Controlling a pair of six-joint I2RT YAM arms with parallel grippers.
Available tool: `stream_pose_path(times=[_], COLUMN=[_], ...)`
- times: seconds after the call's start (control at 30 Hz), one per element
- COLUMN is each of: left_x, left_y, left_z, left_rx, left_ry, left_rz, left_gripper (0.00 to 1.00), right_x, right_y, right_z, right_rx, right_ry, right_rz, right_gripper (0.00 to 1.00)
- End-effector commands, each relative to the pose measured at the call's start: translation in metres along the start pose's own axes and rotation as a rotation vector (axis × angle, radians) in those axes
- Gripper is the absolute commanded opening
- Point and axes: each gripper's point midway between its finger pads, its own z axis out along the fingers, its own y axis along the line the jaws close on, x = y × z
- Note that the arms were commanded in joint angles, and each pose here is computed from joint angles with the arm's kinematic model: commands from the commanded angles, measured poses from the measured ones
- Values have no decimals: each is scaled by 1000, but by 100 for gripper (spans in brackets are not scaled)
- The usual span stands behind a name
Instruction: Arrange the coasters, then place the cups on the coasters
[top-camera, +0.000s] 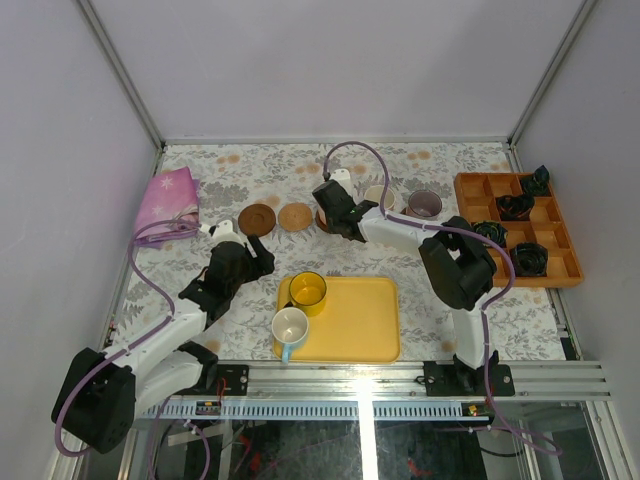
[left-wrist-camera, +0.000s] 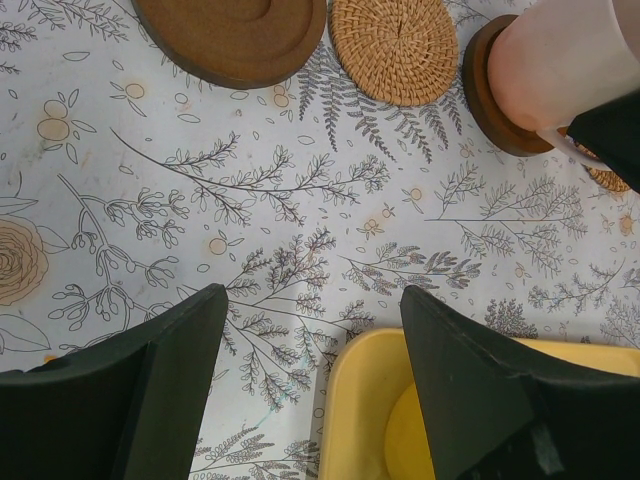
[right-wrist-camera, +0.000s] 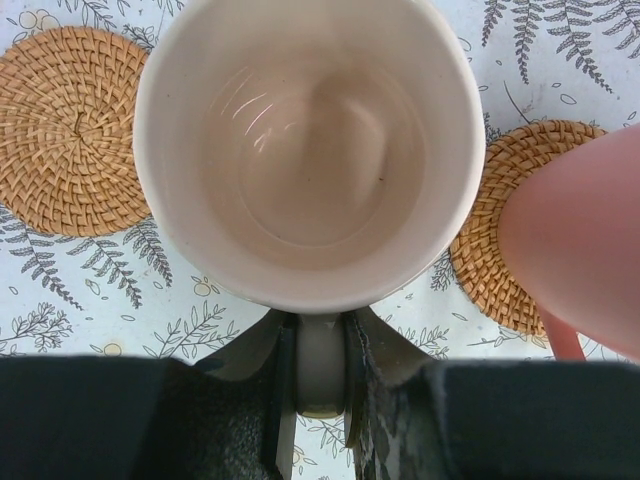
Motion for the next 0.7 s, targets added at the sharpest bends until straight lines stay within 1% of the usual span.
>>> stream_pose_path(times=[0.0,0.67], left_x=[-4,0], left_y=[-4,-7], left_z=[1,5], left_rx=[5,16], left_ry=[-10,7], left_rz=[16,7], left_gripper=[70,70], right_x=[-37,-37], right_y=[3,-4], right_z=[-8,-21], right_rx=[-10,6], right_ry=[-88,-78], right_rz=[80,86], right_gripper=[0,1])
